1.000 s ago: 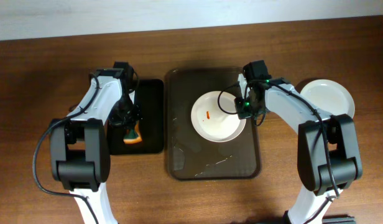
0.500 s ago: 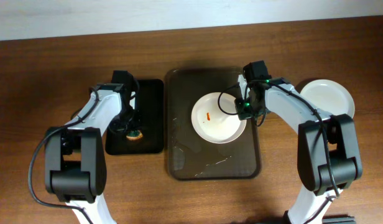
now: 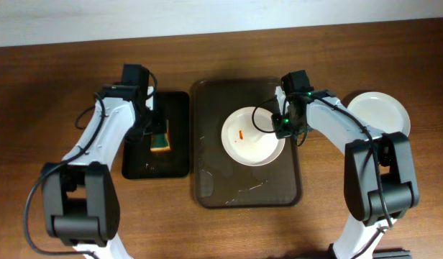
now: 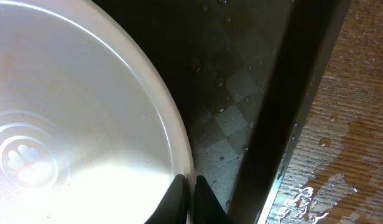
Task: Clean dirty plates on tray and stack at the side
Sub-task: 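Grasp the sponge with the left gripper, scrub the pink plate, return sponge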
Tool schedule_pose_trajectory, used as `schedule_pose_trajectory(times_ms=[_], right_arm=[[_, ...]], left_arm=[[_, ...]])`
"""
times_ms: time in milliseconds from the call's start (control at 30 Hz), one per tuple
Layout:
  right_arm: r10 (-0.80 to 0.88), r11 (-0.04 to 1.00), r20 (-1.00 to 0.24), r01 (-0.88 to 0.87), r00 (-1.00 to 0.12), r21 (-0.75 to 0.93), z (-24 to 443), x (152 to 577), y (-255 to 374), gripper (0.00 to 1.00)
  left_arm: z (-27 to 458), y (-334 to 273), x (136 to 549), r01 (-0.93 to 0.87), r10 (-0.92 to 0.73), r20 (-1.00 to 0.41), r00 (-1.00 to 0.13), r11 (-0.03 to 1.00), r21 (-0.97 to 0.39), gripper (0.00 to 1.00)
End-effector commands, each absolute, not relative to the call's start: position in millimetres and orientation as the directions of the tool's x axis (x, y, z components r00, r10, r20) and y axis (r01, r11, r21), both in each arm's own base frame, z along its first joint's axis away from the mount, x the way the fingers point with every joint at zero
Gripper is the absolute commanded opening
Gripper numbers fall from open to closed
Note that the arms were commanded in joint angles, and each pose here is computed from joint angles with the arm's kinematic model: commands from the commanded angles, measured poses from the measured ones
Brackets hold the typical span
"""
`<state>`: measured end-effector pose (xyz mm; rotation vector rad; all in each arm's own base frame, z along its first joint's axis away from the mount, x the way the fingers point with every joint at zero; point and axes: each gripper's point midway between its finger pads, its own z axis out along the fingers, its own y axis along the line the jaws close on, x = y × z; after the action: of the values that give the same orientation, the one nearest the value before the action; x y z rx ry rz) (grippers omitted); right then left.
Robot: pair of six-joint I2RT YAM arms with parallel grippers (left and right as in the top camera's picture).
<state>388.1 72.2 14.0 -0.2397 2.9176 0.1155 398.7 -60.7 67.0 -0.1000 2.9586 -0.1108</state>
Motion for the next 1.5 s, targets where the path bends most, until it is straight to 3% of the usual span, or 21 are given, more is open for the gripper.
schedule_pose_trajectory(times_ms=[0,100,133,267,400,467,600,700,867,1200,1333,1467], right_arm=[[-0.156,0.984,-0.196,-0.169,-0.968,0.051,8.9,383.4,69.9,0.06],[-0.146,0.986,-0.196,-0.159,-0.97,0.053,8.9,383.6,69.7,0.06],[-0.146,0.986,-0.196,-0.159,-0.97,0.053,9.0,383.5,69.7,0.06],[-0.146,0.986,-0.193,-0.159,-0.97,0.053,8.7,382.7,69.6,0.06],[-0.146,0.986,-0.193,-0.159,-0.97,0.053,8.7,382.8,69.6,0.21],[-0.145,0.986,-0.193,-0.158,-0.97,0.053,8.7,382.7,69.6,0.36],[-0.046,0.996,-0.194,-0.059,-0.98,0.064,8.8,384.7,68.3,0.25],[0.079,0.994,-0.203,0.062,-0.976,0.089,9.6,389.2,68.6,0.04],[0.245,0.967,-0.174,0.227,-0.954,0.117,9.0,386.1,68.1,0.04],[0.138,0.987,-0.212,0.118,-0.967,0.106,9.7,393.0,69.4,0.04],[0.138,0.987,-0.212,0.117,-0.968,0.106,9.7,392.9,69.4,0.04],[0.138,0.988,-0.204,0.119,-0.969,0.103,9.2,390.9,68.9,0.04]], left_arm=[[13.6,-62.1,385.7,-0.059,-0.064,-0.095,-0.993,0.997,-0.054,0.38],[-1.5,-69.5,384.8,-0.042,-0.046,-0.077,-0.996,0.998,-0.052,0.04],[-1.8,-71.7,384.3,-0.035,-0.039,-0.076,-0.996,0.998,-0.052,0.0],[16.7,-73.9,387.8,-0.032,-0.035,-0.067,-0.997,0.998,-0.052,0.0],[71.6,-82.8,402.8,-0.023,-0.029,-0.078,-0.997,0.997,-0.08,0.0],[108.7,-114.9,412.9,0.06,0.036,-0.121,-0.992,0.978,-0.2,0.0],[126.9,-174.4,424.5,0.176,0.113,-0.225,-0.968,0.943,-0.284,0.0],[121.8,-205.4,424.3,0.19,0.119,-0.24,-0.963,0.935,-0.3,0.0],[91.2,-256.2,409.0,0.188,0.133,-0.183,-0.974,0.926,-0.327,0.0],[77.5,-304.9,417.1,0.285,0.192,-0.266,-0.945,0.88,-0.379,0.0],[54.1,-339.4,399.3,0.32,0.247,-0.21,-0.946,0.815,-0.483,0.0],[22.0,-339.8,398.3,0.315,0.259,-0.184,-0.948,0.843,-0.436,0.0]])
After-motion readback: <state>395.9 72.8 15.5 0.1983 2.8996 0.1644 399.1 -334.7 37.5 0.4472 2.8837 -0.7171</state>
